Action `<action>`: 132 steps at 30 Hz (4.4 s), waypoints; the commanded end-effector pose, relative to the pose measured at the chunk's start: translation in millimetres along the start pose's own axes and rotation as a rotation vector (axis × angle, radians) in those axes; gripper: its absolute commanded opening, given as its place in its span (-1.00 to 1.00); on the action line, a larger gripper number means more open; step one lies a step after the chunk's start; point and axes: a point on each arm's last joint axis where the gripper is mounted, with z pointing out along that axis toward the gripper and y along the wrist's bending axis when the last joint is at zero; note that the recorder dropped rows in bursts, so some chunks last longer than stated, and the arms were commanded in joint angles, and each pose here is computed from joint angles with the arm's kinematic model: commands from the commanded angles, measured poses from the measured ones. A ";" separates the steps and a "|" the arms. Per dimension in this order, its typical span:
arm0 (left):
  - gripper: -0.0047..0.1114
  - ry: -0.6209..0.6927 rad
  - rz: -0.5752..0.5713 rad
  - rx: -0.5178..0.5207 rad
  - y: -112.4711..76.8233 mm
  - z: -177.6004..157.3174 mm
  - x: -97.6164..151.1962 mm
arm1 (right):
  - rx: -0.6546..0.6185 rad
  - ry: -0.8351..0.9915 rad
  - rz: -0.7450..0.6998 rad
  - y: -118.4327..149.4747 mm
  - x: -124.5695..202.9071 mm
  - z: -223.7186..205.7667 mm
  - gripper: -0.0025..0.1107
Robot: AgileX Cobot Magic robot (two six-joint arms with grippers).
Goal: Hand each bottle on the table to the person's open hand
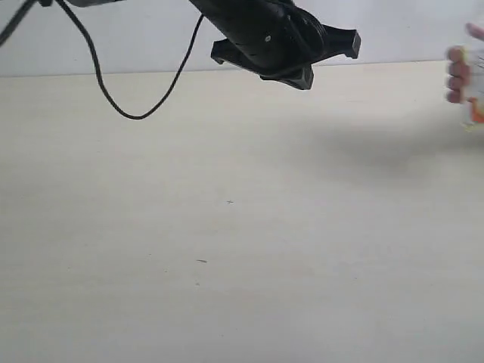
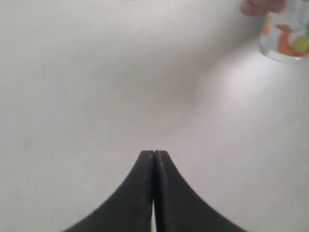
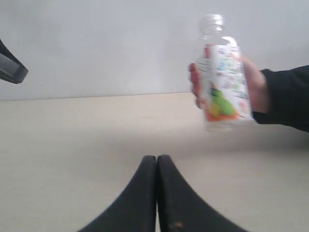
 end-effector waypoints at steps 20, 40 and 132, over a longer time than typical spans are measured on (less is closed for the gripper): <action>-0.92 -0.701 0.408 -0.040 24.2 -176.9 87.4 | -0.003 -0.005 0.000 0.1 0.9 -0.2 -0.96; -0.92 -0.977 0.474 -0.095 26.3 -187.1 81.7 | 0.001 -0.005 -0.024 -0.2 0.9 -0.2 -0.96; -0.92 -1.207 -0.043 -0.421 110.8 -295.2 284.4 | -0.001 -0.005 -0.011 0.0 0.9 -0.2 -0.96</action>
